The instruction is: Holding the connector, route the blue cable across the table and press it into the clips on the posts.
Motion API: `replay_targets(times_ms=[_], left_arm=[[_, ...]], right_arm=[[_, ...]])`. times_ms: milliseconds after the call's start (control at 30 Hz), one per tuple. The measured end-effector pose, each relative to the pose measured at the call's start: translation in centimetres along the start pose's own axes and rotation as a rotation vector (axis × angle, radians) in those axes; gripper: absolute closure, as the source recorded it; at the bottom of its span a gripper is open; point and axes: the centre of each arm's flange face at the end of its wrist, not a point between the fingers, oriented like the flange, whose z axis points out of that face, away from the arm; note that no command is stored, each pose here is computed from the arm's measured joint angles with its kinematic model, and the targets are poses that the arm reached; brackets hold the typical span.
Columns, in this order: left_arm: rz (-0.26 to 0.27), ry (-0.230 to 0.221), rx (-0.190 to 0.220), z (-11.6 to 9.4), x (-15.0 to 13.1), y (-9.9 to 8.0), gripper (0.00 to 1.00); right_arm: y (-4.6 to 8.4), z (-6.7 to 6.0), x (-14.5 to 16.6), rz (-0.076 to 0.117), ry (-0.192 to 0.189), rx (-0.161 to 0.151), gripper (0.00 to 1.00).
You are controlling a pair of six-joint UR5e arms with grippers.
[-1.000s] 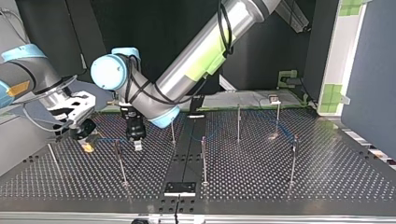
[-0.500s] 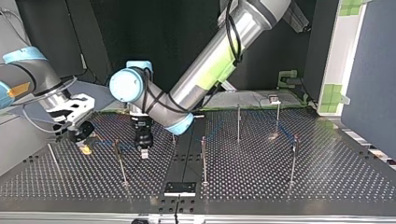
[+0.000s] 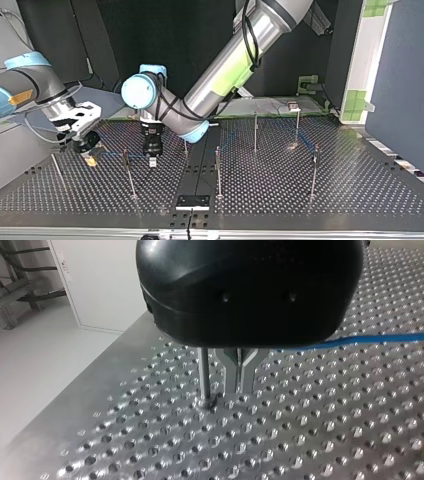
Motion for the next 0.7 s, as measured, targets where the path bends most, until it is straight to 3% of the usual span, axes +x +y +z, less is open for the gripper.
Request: replay_targets(times_ms=[67,100,133,167,200,233,267,700], left_arm=[[0.001,0.007,0.003,-0.2,0.1,-0.2,0.45],[0.002,0.009,0.004,-0.3,0.1,-0.2,0.45],[0.002,0.011,0.004,-0.4,0.1,-0.3,0.35],[0.003,0.014,0.005,-0.5,0.2,-0.3,0.18],[0.004,0.016,0.005,-0.6,0.2,-0.4,0.18],[0.005,0.018,0.005,-0.6,0.2,-0.4,0.06],[0.005,0.021,0.005,-0.7,0.2,-0.4,0.0],[-0.012,0.063,0.008,-2.2,-1.4,-1.3,0.0]], right_arm=[[0.0,0.0,0.0,0.0,0.0,0.0,1.0],[0.0,0.0,-0.1,0.001,-0.001,0.0,1.0],[0.0,0.1,-0.1,0.001,-0.001,0.0,1.0],[0.0,0.1,-0.1,0.001,-0.002,0.0,1.0],[0.0,0.1,-0.1,0.001,-0.002,0.0,1.0],[0.0,0.1,-0.1,0.001,-0.003,0.0,1.0],[0.0,0.1,-0.2,0.0,-0.003,0.001,1.0],[0.1,0.1,-0.3,-0.001,-0.006,0.001,1.0]])
